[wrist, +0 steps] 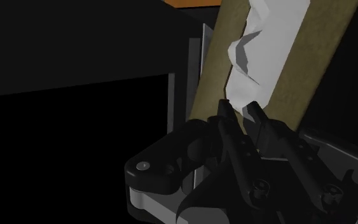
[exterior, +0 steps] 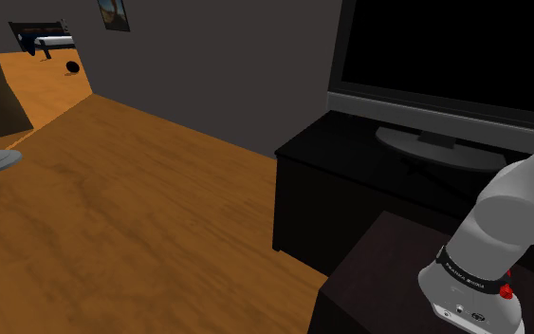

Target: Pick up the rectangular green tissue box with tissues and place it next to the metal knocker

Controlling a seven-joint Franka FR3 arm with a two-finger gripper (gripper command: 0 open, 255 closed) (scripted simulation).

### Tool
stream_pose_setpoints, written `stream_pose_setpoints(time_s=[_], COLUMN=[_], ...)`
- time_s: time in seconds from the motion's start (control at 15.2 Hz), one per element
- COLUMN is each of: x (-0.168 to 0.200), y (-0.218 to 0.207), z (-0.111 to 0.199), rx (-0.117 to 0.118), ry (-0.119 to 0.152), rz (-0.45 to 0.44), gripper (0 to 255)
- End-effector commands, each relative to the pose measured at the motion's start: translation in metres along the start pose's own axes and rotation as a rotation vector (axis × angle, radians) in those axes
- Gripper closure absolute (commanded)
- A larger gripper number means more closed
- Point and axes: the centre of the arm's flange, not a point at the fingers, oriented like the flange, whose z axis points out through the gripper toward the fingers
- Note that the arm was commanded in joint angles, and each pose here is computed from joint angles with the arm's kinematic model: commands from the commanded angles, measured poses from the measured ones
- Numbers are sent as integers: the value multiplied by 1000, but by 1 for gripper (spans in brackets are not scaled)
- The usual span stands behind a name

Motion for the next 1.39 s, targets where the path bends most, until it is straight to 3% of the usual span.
stream_pose_setpoints(time_s=[0.0, 1.32], x=[5, 22], y=[-5, -43], z=[10, 107], rx=[1, 1], ry=[5, 5], rz=[-4, -4], gripper=[255, 255])
